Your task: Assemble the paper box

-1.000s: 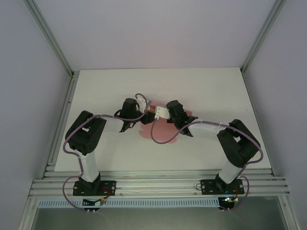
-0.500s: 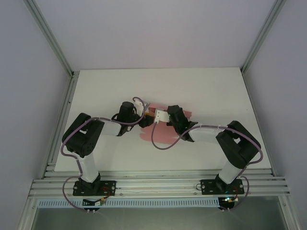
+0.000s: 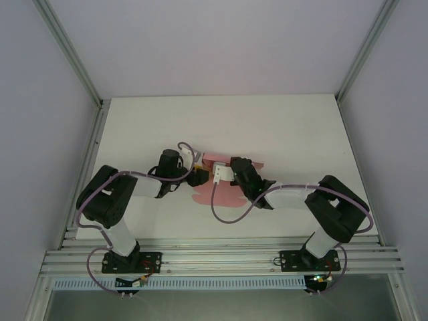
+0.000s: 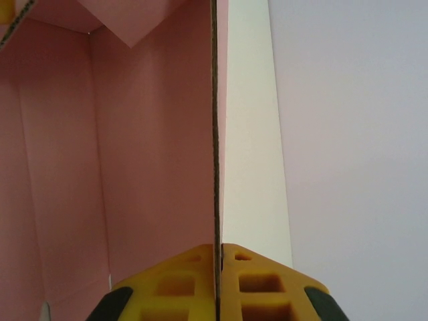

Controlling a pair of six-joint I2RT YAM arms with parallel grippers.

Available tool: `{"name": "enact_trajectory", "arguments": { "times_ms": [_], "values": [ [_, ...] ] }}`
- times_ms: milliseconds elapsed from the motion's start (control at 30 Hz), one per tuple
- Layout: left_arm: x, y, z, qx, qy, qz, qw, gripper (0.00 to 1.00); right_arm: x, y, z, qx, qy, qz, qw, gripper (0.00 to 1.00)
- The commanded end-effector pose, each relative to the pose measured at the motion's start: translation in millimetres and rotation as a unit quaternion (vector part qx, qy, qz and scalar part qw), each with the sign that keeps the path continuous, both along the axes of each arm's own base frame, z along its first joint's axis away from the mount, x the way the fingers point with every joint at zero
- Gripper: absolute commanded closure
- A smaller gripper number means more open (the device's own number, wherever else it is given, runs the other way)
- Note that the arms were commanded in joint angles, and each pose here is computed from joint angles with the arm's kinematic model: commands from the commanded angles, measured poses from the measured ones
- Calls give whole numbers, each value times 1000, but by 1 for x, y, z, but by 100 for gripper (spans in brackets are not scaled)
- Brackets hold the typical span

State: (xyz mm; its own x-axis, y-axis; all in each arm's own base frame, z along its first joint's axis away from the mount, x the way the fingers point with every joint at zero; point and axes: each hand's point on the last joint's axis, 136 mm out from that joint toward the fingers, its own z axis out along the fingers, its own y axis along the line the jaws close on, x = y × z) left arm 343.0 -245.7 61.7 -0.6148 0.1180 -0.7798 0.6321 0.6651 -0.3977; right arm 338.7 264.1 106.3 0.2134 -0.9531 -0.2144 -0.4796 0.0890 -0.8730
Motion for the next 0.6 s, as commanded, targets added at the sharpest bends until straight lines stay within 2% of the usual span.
{"name": "enact_trajectory", "arguments": {
  "times_ms": [0, 33, 100, 167, 400, 567],
  "values": [
    [6, 2, 26, -25, -46, 11, 999, 42, -59, -18, -93, -120, 143, 61, 981, 100],
    [9, 7, 25, -13, -54, 25, 998, 42, -60, -17, -92, -119, 145, 62, 980, 100],
    [16, 18, 25, 8, -70, 53, 996, 34, -61, -14, -89, -115, 149, 62, 980, 100],
    [20, 21, 30, 7, -74, 62, 995, 32, -60, -12, -85, -113, 152, 63, 980, 100],
    [22, 0, 45, -40, -78, -3, 996, 33, -47, 0, -64, -88, 141, 53, 985, 100],
    [21, -17, 61, -67, -114, -66, 989, 34, -59, 6, -62, -79, 178, 84, 977, 100]
  ]
}}
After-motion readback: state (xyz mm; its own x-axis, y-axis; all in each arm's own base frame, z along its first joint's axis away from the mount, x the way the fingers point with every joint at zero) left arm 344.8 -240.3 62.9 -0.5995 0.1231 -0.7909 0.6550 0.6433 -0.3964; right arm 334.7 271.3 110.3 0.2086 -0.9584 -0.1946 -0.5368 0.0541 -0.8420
